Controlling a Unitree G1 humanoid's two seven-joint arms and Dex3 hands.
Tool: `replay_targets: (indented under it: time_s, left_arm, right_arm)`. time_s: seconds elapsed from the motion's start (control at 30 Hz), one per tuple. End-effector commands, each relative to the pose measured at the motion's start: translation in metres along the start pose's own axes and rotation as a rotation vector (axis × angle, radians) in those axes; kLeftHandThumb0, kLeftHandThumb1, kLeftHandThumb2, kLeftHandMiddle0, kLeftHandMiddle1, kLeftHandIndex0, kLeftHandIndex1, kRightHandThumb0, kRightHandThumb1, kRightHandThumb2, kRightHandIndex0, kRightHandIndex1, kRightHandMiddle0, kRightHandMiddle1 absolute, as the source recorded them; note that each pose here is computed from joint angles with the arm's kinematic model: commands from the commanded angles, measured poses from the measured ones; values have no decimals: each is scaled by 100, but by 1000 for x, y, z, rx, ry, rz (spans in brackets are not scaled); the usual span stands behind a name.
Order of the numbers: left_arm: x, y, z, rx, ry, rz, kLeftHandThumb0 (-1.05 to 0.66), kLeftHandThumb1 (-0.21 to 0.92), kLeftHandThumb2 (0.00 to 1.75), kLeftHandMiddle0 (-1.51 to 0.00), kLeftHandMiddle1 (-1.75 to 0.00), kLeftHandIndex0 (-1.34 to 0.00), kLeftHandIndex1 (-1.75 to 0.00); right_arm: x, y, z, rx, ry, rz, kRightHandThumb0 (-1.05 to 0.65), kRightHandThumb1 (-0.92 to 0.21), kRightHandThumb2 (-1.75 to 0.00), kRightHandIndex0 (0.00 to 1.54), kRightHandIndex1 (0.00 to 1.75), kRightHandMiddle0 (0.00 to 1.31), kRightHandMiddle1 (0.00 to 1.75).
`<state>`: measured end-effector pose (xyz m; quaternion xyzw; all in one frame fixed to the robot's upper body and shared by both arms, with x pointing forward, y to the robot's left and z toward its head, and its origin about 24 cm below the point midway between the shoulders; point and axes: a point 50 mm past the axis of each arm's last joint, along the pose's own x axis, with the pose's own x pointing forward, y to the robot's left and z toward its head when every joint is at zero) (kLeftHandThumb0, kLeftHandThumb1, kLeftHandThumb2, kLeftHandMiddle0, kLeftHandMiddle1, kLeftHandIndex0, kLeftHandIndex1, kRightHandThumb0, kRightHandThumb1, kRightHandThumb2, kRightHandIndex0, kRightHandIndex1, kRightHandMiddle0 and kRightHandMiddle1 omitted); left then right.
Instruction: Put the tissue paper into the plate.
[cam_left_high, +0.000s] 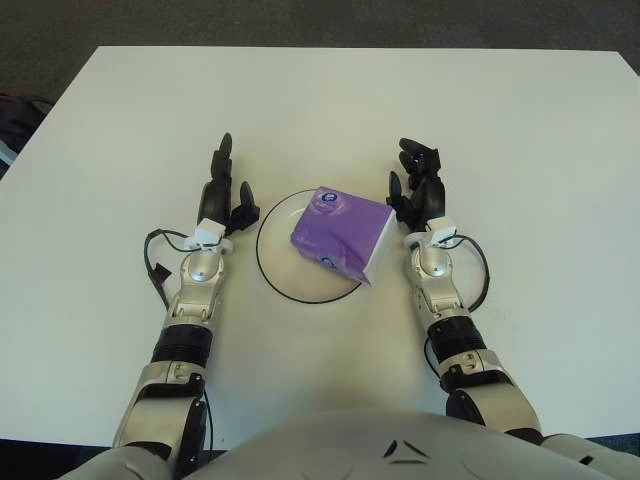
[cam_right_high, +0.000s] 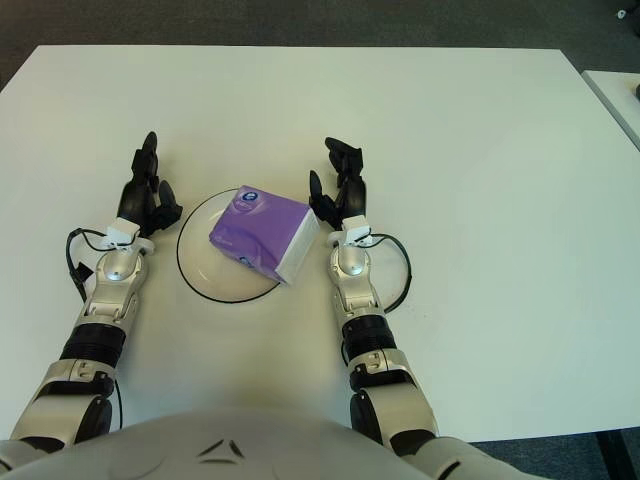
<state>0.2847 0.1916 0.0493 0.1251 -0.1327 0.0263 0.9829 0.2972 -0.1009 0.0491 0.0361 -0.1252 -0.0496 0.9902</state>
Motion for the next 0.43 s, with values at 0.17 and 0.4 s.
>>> replay_targets:
  time_s: [0.17,0.4]
  left_arm:
    - [-57,-10,-55,33,278,-23,-88,92,100,-5,-1,0,-15]
    - [-59,-12,-55,32,262,-14,-88,92,99,-5,-1,0,-13]
  right_arm:
    - [-75,-37,-77,-112,418,-77,-57,-83,-65,19,63,0,100]
    - [-75,-37,-75,-102,398,-93,-55,-84,-66,20,63,0,97]
